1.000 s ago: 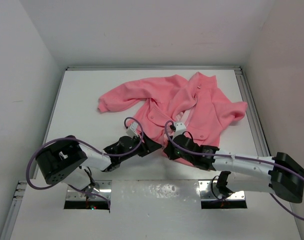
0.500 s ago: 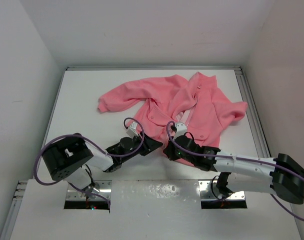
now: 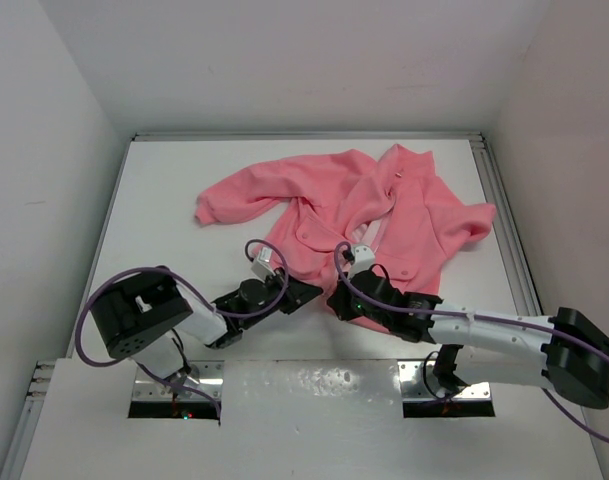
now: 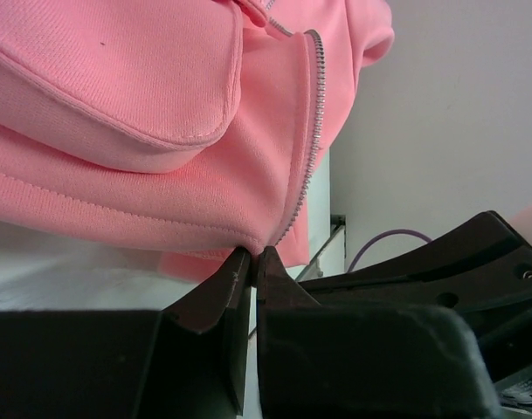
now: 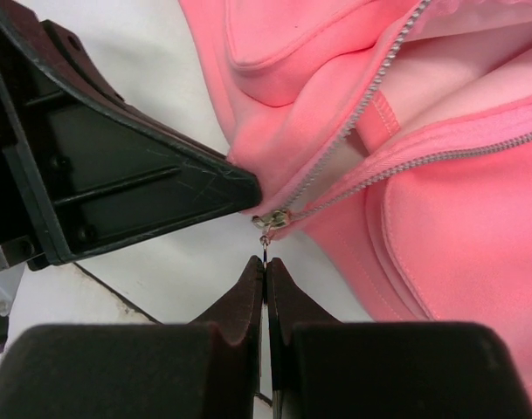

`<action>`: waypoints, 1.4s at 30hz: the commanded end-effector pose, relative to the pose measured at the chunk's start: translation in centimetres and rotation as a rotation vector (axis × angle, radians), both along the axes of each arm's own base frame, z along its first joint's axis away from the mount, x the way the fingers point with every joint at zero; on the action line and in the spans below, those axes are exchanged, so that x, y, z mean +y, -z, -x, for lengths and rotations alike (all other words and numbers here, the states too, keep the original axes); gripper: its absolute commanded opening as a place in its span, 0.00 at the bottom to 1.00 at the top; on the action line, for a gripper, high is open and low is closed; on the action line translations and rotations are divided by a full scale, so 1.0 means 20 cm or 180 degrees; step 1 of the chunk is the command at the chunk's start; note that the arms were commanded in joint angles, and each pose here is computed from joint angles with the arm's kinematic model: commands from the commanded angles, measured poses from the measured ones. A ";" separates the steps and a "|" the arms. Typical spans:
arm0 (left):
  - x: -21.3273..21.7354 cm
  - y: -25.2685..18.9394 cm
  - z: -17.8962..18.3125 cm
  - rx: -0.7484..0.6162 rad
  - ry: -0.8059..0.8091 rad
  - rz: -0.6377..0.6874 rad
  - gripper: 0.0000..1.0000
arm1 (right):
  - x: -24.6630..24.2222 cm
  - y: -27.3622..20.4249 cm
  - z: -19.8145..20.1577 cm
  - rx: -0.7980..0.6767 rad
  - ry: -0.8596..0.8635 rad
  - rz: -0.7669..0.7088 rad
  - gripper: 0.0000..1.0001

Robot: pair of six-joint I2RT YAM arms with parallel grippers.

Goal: Zip up the jacket

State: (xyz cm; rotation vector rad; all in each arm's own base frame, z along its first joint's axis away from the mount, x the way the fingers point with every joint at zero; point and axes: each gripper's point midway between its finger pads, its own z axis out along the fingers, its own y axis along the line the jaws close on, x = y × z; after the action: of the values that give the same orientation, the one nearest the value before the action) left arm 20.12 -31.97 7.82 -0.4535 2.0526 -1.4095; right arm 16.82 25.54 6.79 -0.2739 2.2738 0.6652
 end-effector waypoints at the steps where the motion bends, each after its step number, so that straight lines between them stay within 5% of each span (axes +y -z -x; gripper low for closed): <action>1: 0.01 -0.08 0.01 -0.0163 -0.0009 0.0099 0.00 | 0.02 -0.09 -0.03 -0.0141 0.0048 -0.0084 0.00; 16: 0.23 0.10 0.24 -0.0056 0.0343 -0.0533 0.00 | -0.18 -0.38 -0.36 -0.1078 0.0635 0.0845 0.00; 26: 0.42 0.22 0.31 -0.0024 0.0334 -0.1067 0.00 | -0.25 -0.48 -0.44 -0.1050 0.0702 0.1113 0.00; 30: 0.42 0.19 0.32 -0.0092 0.0373 -0.1053 0.00 | -0.15 -0.36 -0.31 -0.0684 0.0239 0.0774 0.00; 36: 0.45 0.25 0.36 -0.0029 0.0481 -0.1168 0.00 | -0.36 -0.39 -0.44 -0.0749 0.0858 0.0938 0.00; 42: 0.43 0.18 0.34 -0.0113 0.0450 -0.1050 0.00 | 0.00 -0.23 -0.11 -0.0174 -0.0569 -0.0006 0.00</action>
State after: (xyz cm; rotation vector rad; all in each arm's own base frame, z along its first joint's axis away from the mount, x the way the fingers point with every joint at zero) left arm 13.66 -23.25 4.13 -0.1835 2.2699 -1.0993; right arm 23.30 21.45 12.73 -0.2956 2.1839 0.3907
